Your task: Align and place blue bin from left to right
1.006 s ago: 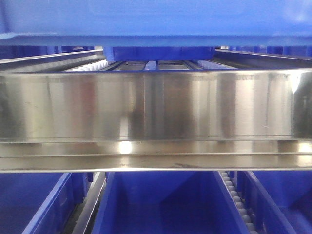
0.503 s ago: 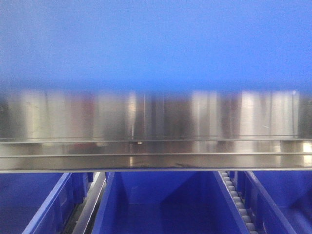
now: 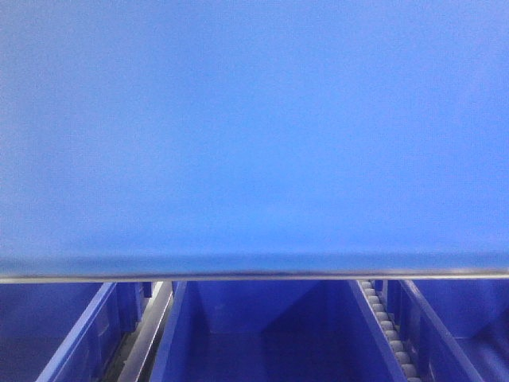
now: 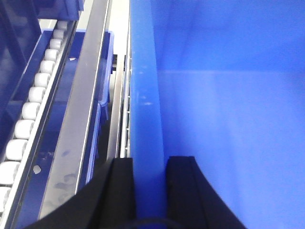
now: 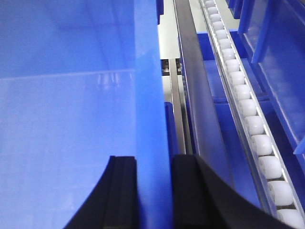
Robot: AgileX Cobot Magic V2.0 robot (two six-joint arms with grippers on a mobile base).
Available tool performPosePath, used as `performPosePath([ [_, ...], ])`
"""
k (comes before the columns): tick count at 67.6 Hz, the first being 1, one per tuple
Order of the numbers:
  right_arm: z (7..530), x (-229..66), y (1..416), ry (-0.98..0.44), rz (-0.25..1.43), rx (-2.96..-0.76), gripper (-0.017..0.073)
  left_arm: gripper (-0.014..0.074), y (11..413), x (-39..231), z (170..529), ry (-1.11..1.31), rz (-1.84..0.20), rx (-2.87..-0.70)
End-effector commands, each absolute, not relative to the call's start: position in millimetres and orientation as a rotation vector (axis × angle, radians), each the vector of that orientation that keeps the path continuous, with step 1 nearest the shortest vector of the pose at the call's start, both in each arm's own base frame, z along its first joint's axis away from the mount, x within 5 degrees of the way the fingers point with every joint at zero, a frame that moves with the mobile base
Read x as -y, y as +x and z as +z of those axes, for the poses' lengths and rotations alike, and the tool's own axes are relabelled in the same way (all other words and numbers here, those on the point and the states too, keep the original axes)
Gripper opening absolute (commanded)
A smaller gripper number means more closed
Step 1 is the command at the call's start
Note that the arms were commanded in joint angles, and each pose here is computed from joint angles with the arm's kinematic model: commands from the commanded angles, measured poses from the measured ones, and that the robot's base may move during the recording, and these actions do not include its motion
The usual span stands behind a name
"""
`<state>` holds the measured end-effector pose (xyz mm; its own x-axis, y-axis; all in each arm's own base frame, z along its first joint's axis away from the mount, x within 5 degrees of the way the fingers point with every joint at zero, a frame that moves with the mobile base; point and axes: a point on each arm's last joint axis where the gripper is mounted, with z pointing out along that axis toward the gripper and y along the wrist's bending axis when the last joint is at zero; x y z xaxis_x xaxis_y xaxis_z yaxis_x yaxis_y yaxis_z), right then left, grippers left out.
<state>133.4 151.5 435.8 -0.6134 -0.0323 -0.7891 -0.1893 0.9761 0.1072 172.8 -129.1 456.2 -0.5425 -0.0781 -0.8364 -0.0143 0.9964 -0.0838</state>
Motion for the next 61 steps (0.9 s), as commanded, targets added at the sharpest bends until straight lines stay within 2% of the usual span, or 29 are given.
performPosePath([
  [1,449.5,-152.2,133.9,-0.175,0.296,-2.108,-0.0081,-0.0111,170.3,133.2,467.8,-0.018,-0.173,-2.053],
  [61,449.6,-153.7,134.3,-0.181,0.304,-2.103,-0.0081,-0.0111,170.3,133.2,467.8,-0.018,-0.173,-2.053],
])
